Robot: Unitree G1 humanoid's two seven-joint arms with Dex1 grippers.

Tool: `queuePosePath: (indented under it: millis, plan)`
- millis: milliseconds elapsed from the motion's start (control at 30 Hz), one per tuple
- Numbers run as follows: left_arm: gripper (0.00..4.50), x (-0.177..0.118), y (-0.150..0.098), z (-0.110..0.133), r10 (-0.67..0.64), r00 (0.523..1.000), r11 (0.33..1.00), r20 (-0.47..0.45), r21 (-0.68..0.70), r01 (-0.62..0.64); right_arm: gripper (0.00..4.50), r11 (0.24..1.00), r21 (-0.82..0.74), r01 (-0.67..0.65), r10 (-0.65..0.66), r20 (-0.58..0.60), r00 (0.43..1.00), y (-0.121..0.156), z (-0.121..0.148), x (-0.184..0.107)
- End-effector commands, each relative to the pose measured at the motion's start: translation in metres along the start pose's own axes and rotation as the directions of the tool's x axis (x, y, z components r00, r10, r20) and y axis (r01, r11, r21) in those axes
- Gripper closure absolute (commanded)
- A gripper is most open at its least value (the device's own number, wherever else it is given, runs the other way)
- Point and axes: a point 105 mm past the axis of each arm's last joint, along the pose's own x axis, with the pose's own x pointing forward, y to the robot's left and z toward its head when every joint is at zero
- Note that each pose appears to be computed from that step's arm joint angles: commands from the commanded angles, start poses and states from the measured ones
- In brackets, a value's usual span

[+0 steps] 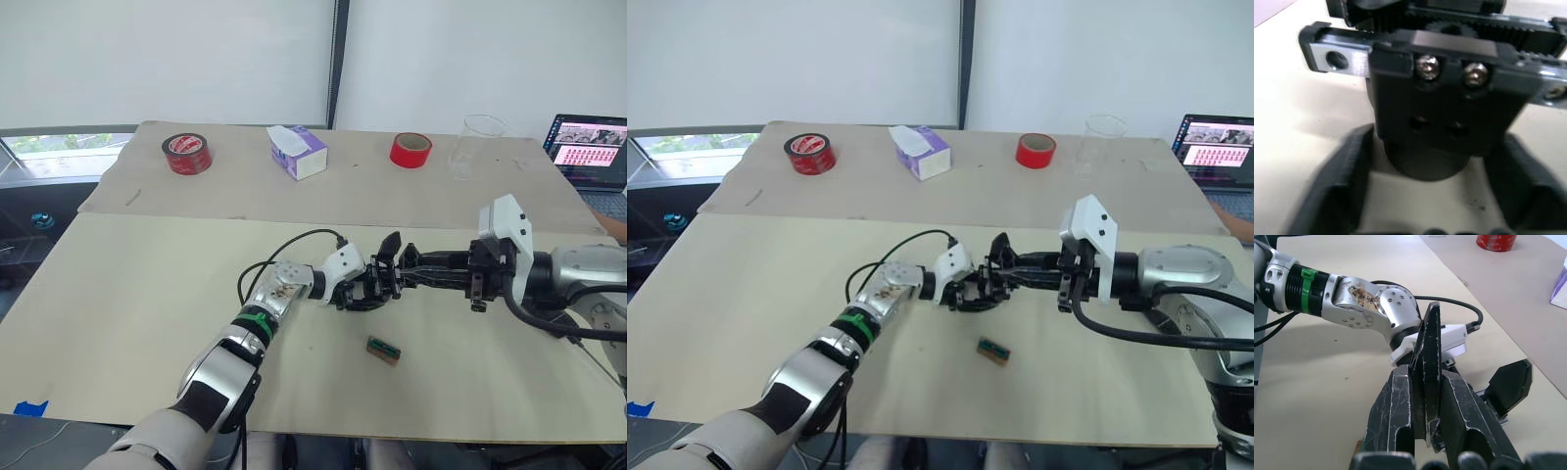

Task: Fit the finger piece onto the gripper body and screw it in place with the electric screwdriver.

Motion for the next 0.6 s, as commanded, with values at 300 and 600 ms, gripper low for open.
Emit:
queuePosePath:
  millis: [300, 600]
  plan:
    - [2.23, -0.020, -0.011, 0.012, -0.178, 0.984, 0.974, 0.000, 0.144, 0.176, 4.14, 0.988, -0.115, -0.104, 0.116, 0.106, 0.987, 0.005, -0.010, 0.016]
    - [2.23, -0.011, -0.008, 0.002, -0.050, 0.999, 0.992, 0.000, 0.120, 0.050, 4.14, 0.975, -0.147, -0.167, 0.189, 0.151, 0.970, 0.002, -0.021, 0.037]
